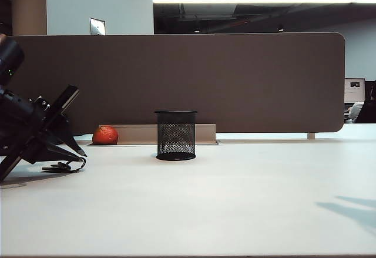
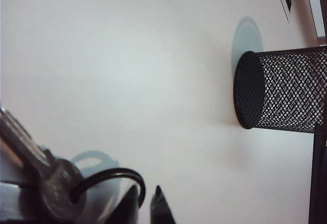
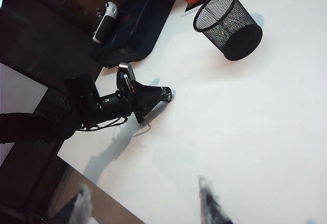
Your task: Pick up a bunch of keys from the table, then put them into the black basket.
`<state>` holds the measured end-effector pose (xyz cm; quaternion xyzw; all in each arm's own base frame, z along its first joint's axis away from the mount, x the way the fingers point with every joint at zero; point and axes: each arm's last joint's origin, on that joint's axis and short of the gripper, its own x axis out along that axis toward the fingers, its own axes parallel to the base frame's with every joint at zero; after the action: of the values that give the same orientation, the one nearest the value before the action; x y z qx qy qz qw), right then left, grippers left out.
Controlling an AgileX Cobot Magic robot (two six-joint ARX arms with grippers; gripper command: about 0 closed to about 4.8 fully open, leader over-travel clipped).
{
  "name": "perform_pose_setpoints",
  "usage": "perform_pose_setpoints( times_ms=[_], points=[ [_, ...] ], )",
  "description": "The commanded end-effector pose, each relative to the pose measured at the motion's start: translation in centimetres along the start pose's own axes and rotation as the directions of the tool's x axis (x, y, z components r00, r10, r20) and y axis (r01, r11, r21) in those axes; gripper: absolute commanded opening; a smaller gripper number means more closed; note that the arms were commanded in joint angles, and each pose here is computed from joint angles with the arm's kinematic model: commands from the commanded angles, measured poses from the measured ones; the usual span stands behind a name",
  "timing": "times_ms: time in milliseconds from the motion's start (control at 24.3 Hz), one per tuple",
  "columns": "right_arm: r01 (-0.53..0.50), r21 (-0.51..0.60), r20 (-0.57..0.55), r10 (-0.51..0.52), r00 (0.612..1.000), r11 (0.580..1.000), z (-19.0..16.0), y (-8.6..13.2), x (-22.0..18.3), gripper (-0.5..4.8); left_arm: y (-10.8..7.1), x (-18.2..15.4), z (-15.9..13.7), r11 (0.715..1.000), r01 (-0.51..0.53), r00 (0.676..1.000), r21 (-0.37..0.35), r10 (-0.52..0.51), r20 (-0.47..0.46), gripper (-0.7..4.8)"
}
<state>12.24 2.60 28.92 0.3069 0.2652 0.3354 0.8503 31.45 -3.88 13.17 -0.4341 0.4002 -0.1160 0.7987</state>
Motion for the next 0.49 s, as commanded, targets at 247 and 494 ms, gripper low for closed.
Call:
perform_pose_setpoints(
  times_ms=[247, 494],
  points=[
    [-0.010, -0.012, 0.008, 0.010, 1.000, 1.000, 0.15, 0.21, -0.07, 2.74, 0.33, 0.15, -0.24, 1.000, -0.017, 1.000, -0.011, 0.016, -0.017, -0.06],
    [-0.010, -0.012, 0.008, 0.010, 1.000, 1.000, 0.15, 0.21, -0.07, 2.74, 0.30, 0.16, -0.20, 1.000, -0.015, 1.000, -0.008, 0.015, -0.010, -0.06]
  ],
)
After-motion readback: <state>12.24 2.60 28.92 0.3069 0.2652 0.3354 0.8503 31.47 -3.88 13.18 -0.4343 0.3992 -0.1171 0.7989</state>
